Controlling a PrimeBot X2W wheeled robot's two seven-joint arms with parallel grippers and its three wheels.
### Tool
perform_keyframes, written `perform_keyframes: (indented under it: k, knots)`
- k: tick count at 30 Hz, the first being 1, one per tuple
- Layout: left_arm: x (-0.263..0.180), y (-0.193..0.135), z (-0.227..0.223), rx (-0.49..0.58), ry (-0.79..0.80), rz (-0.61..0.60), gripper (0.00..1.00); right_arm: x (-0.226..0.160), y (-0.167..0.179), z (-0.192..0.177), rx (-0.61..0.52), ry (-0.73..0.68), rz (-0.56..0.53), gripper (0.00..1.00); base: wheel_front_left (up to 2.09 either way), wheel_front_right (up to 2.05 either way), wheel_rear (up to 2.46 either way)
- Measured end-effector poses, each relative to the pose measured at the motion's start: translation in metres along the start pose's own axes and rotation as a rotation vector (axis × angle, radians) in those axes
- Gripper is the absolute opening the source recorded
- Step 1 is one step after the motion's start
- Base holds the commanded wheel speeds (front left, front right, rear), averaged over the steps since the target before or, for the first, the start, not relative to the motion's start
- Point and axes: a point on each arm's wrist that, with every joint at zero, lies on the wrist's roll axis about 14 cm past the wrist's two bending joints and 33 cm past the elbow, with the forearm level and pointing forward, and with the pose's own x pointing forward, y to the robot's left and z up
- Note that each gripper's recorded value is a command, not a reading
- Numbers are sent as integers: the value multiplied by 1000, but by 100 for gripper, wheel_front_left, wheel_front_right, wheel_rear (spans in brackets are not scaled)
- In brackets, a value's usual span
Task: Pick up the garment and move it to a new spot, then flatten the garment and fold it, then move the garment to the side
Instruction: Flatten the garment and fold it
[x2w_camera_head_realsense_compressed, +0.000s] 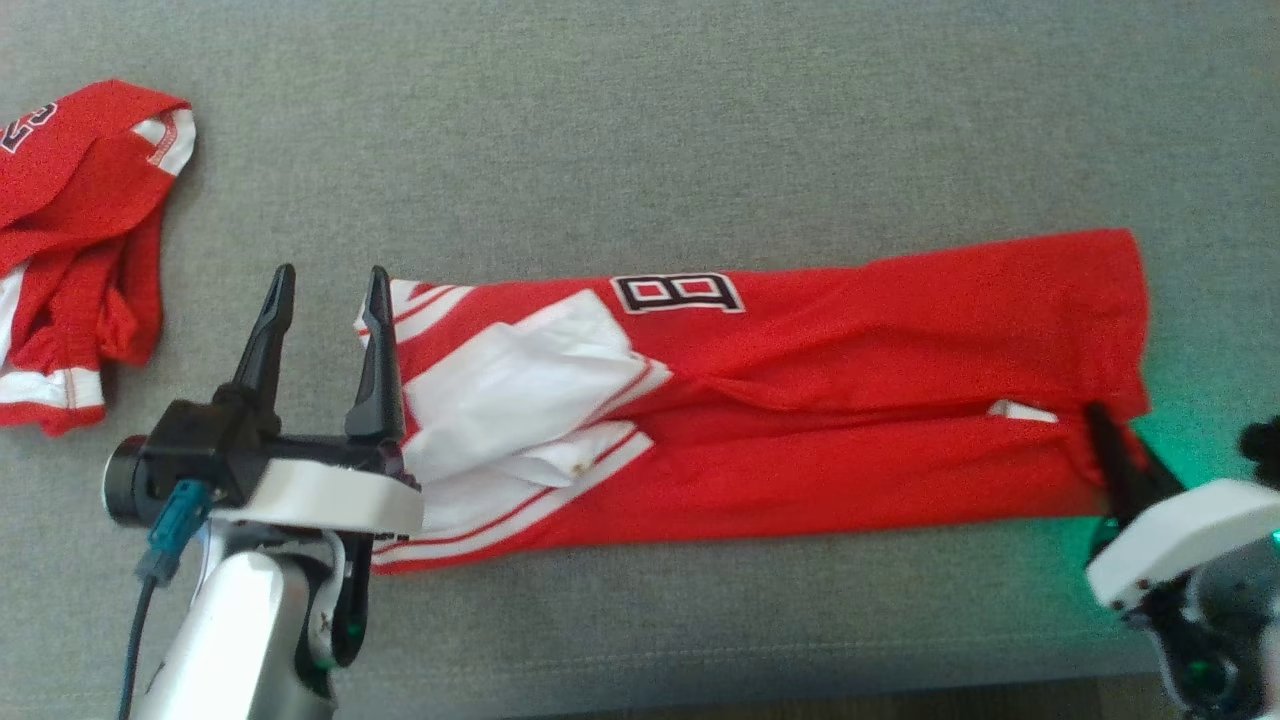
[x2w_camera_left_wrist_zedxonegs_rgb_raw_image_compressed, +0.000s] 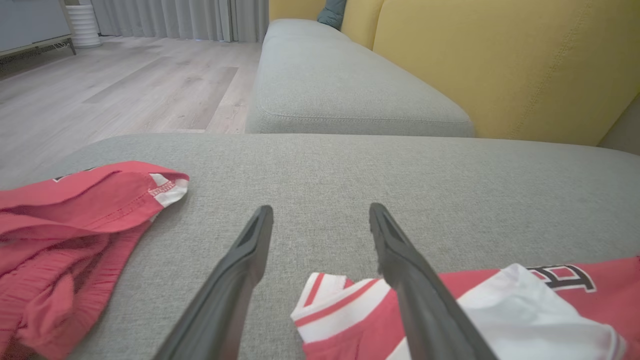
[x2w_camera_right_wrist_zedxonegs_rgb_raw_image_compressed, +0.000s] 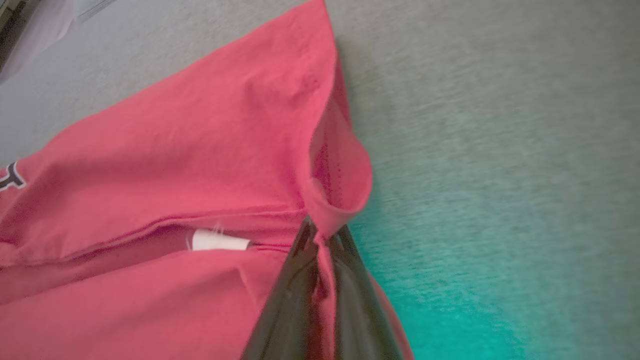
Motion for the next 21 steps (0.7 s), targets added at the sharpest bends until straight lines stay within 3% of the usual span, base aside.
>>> perform_keyframes:
  k: [6,12,17,21]
  knots:
    - [0,-1,3,0,-10,-1,100,-12,-45,29,18,-86,-117,0,0,0,0]
    - [-2,0,7,3,-20,7,100,-26,-69,48,22,-138,-184,0,0,0,0]
    - [-3,-1,13,3,-36,4,100,-35,-46,78,-109,-209,-145,0,0,0,0]
    - [-6,-4,21,5,-56,-2,100,-42,11,98,-233,-270,-16,0,0,0,0]
